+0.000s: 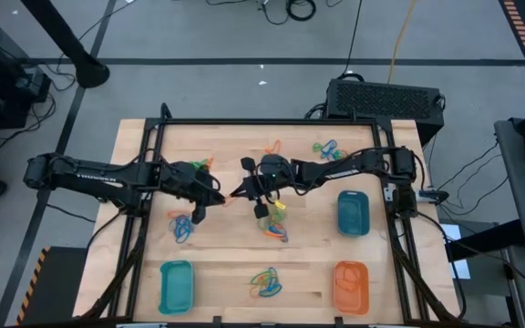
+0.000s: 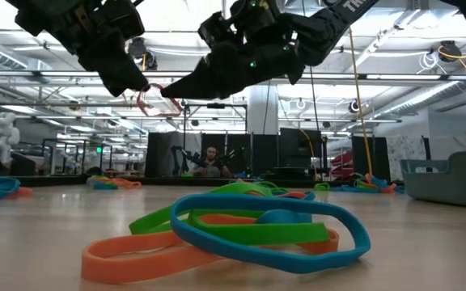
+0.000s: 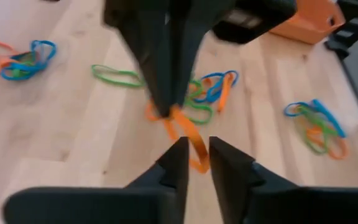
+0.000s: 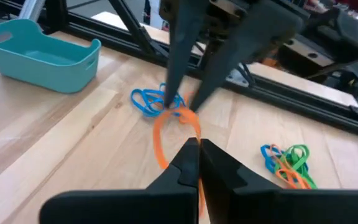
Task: Sort rubber bands into baskets
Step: Put the orange rubber band into the orange bin
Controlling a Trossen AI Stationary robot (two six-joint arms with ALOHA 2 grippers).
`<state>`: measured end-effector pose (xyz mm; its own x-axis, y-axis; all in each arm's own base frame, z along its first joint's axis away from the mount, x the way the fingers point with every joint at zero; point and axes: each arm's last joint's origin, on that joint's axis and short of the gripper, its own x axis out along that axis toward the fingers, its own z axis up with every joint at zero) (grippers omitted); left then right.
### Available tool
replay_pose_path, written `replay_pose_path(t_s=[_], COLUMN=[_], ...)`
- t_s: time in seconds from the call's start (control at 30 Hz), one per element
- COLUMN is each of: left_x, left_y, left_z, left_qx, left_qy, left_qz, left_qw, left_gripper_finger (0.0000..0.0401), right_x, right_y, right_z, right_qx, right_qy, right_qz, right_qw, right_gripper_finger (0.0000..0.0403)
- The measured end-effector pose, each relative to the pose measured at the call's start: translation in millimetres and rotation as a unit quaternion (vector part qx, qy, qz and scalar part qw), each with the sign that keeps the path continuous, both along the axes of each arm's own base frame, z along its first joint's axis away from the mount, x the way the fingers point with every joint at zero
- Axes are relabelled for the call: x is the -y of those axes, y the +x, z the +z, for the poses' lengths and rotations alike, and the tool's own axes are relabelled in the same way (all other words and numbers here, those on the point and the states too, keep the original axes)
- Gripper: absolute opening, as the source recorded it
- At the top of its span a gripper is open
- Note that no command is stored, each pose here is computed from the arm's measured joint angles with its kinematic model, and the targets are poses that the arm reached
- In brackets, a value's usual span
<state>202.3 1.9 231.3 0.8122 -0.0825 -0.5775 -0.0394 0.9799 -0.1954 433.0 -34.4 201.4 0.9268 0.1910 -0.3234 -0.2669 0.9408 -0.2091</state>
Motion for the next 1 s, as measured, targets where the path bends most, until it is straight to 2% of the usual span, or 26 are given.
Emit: replay_pose_path(t_s=[0.13, 0.3, 0.43, 0.6, 0.83, 1.0], left_x=[-1.8, -3.3, -8.0, -8.2, -13.5, -19.1], left_y=[-1.0, -4.4, -11.8, -21.2, -31.9, -37.7], left_z=[-1.4, -0.3, -1.2, -4.4, 0.8, -6.6], left_qx=[-0.008, -0.011, -0.038, -0.025, 0.059, 0.121], left_qy=[0.029, 0.071, 0.126, 0.152, 0.193, 0.184], left_qz=[0.008, 0.013, 0.069, 0.065, 0.085, 0.090], left_qw=[1.000, 0.997, 0.989, 0.986, 0.976, 0.971], left_gripper_finger=[0.0136, 0.0185, 0.0191, 0.0191, 0.0191, 0.0191], right_x=[-1.4, -3.4, -11.9, -32.7, -65.1, -88.5], right_y=[-8.3, -27.7, -47.9, -75.8, -114.1, -139.7], right_z=[10.5, 28.5, 36.1, 48.1, 73.7, 79.1], right_qx=[-0.028, -0.096, -0.180, -0.270, -0.342, -0.410], right_qy=[0.012, 0.059, 0.087, 0.101, 0.167, 0.201], right_qz=[-0.003, -0.022, -0.040, -0.074, -0.105, -0.147], right_qw=[1.000, 0.993, 0.979, 0.955, 0.919, 0.878], right_gripper_finger=[0.0001, 0.0000, 0.0000, 0.0000, 0.0000, 0.0000])
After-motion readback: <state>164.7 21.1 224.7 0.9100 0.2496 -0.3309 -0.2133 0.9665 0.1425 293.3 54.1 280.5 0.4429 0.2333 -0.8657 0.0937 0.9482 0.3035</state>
